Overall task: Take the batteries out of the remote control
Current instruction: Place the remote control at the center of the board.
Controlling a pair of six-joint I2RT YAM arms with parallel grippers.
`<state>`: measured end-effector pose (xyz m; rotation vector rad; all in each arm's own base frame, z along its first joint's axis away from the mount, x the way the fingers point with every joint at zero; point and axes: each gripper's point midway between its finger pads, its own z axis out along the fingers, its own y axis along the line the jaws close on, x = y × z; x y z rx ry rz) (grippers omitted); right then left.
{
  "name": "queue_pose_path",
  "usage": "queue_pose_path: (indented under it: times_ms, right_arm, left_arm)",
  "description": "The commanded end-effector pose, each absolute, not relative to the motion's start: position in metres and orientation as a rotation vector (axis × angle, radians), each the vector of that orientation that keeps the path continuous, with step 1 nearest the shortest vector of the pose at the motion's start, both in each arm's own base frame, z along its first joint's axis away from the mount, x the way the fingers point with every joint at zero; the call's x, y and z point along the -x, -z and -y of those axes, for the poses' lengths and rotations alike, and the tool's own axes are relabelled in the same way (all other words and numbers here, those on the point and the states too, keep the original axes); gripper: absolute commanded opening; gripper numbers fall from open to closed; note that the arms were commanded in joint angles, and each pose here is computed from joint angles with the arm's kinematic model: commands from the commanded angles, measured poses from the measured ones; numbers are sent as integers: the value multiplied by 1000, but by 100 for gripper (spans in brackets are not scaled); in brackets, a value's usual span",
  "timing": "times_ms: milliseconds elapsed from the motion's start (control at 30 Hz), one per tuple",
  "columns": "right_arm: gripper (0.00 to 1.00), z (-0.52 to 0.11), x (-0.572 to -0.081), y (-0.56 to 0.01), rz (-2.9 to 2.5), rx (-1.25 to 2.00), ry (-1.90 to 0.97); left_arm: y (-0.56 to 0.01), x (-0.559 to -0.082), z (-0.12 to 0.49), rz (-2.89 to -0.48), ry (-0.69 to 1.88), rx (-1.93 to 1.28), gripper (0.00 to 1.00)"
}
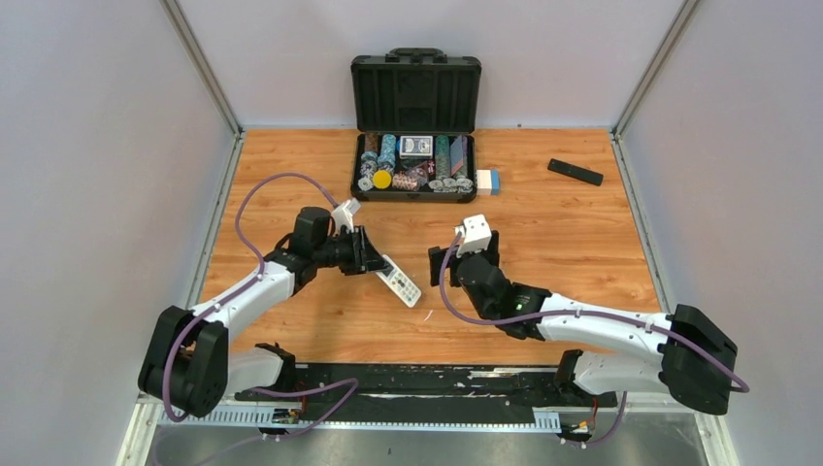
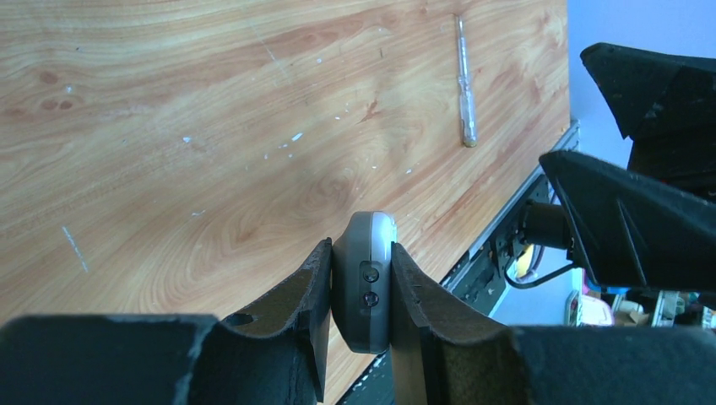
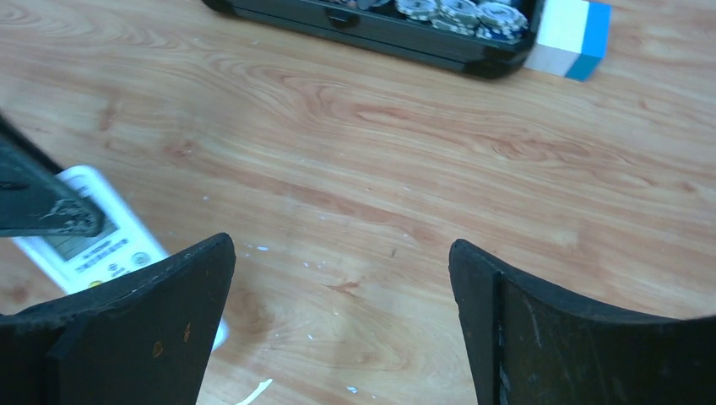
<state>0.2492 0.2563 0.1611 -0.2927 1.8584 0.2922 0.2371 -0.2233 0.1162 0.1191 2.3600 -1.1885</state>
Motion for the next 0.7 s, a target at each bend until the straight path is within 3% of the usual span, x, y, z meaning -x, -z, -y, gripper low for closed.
queue_pose_path:
  times_ms: [0, 200, 433, 667]
  right_arm:
    - [100, -243, -255, -157, -1870, 144, -269]
    - [100, -287, -233, -143, -1881, 514, -343]
    - [100, -330, -198, -136, -1587, 918, -31]
    - [100, -368, -183, -134, -1478, 979, 25]
  left_arm:
    - [-130, -247, 224, -2338, 1162, -119, 0]
    - [-114, -254, 202, -2478, 967, 133, 0]
    - [-115, -254, 192, -2526, 890, 290, 0]
    - [-121, -250, 194, -2501, 952, 405, 0]
